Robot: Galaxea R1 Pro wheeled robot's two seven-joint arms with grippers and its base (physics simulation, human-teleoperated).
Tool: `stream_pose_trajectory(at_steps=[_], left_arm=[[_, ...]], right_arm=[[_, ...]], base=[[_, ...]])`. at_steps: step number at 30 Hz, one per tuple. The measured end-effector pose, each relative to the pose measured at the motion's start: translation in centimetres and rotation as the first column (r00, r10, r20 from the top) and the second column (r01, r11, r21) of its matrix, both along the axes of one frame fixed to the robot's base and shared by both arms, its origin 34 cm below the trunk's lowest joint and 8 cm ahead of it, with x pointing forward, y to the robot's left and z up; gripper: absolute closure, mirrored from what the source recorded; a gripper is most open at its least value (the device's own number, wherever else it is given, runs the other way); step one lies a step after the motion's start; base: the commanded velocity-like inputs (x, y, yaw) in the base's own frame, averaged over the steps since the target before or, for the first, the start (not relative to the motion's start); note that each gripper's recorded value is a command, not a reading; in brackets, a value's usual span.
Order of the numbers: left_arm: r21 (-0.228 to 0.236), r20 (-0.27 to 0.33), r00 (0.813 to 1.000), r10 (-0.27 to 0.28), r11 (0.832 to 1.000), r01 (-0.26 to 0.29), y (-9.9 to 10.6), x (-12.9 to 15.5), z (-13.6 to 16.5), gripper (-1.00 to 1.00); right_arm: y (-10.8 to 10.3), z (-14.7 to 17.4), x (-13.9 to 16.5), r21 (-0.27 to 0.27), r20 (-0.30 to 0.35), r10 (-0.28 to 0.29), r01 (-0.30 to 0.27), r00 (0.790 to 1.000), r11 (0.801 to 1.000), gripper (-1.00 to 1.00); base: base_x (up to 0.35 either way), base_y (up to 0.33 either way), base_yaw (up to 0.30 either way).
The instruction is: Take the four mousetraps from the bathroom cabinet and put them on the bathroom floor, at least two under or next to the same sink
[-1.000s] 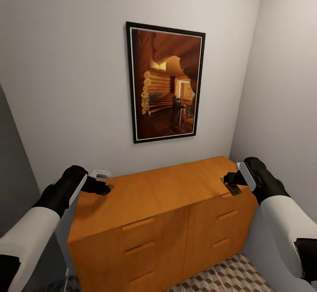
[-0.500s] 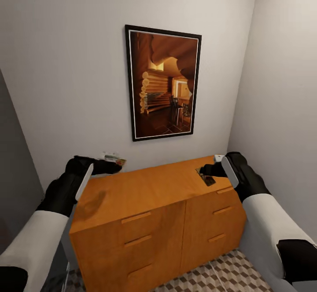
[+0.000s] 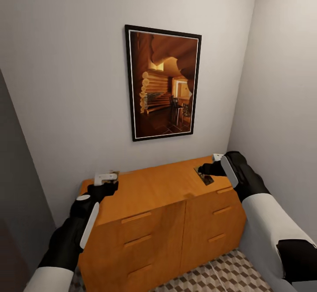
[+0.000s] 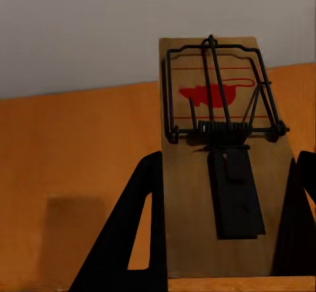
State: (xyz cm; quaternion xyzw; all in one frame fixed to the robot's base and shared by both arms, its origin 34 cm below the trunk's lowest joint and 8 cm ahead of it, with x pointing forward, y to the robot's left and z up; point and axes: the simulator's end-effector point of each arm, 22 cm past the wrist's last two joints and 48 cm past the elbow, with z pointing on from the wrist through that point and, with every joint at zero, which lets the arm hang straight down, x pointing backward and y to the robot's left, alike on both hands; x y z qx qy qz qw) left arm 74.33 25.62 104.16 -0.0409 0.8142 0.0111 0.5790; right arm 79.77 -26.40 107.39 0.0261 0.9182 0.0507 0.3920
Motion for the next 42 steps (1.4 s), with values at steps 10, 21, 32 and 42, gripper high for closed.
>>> stream_pose_trajectory(at_steps=[10,21,32,42], left_arm=[[-0.042,-0.006,1.0,-0.008,0.999,0.008,-1.5,-0.4,-1.4,1.0],[-0.049,0.014,1.0,-0.01,0.999,0.011,-1.9,-0.4,-0.5,1.0],[-0.048,0.017,1.0,-0.009,0.999,0.009,-1.9,-0.5,-0.3,1.0],[-0.049,0.015,1.0,-0.01,0.999,0.011,-1.9,-0.5,-0.4,1.0]], right_arm=[[2.3,-0.7,-0.2,-0.053,-0.015,0.052,-0.053,0.999,0.997,1.0],[3.0,-1.3,-0.4,-0.057,-0.024,0.073,-0.075,0.997,0.996,1.0],[2.8,-1.5,-0.5,-0.058,-0.028,0.071,-0.072,0.997,0.996,1.0],[2.9,-1.8,-0.6,-0.06,-0.035,0.071,-0.073,0.997,0.996,1.0]], base=[[-0.198,-0.128,0.0],[-0.29,-0.122,0.0],[-0.057,-0.015,0.0],[-0.001,0.0,0.096]])
